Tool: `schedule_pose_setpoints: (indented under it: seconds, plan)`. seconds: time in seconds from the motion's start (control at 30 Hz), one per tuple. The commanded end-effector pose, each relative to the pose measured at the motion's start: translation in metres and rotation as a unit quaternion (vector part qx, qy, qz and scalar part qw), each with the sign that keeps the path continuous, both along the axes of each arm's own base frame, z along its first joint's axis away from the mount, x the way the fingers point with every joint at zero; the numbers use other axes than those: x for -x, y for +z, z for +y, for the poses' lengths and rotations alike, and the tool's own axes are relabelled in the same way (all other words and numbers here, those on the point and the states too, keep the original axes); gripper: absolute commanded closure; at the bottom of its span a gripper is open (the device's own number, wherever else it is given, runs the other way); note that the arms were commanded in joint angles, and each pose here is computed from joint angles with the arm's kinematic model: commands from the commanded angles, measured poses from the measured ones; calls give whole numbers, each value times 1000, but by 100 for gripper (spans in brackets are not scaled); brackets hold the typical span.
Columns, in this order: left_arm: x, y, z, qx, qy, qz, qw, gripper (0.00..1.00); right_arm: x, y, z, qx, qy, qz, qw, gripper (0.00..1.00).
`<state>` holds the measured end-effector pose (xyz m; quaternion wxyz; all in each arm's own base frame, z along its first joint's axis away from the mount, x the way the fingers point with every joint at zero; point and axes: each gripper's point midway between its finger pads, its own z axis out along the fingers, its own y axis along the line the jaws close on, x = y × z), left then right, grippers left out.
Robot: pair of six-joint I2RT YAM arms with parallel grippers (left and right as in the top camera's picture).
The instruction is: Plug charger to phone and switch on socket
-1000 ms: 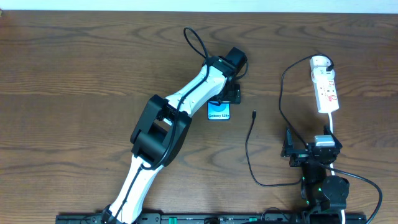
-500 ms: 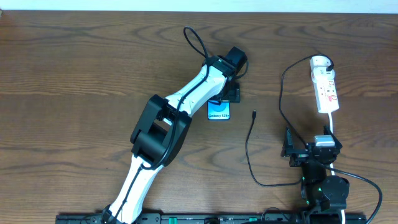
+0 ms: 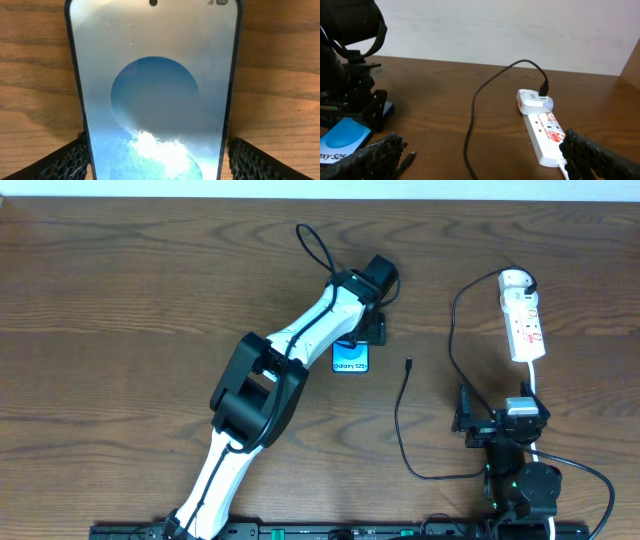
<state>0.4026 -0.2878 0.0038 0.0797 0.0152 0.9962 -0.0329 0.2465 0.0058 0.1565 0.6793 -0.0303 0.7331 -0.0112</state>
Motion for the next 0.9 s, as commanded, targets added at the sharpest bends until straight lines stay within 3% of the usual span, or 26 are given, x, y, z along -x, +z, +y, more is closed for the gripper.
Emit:
schedule_pose_setpoints:
  seconds: [0.0,0.87]
  plan:
    - [3,-12,4,-14,-2,10,1000,12,0,-1,0,-6,-1,2,1000,1]
    - [4,4,5,-10,-2,5,1000,20,0,-1,0,-6,-1,2,1000,1]
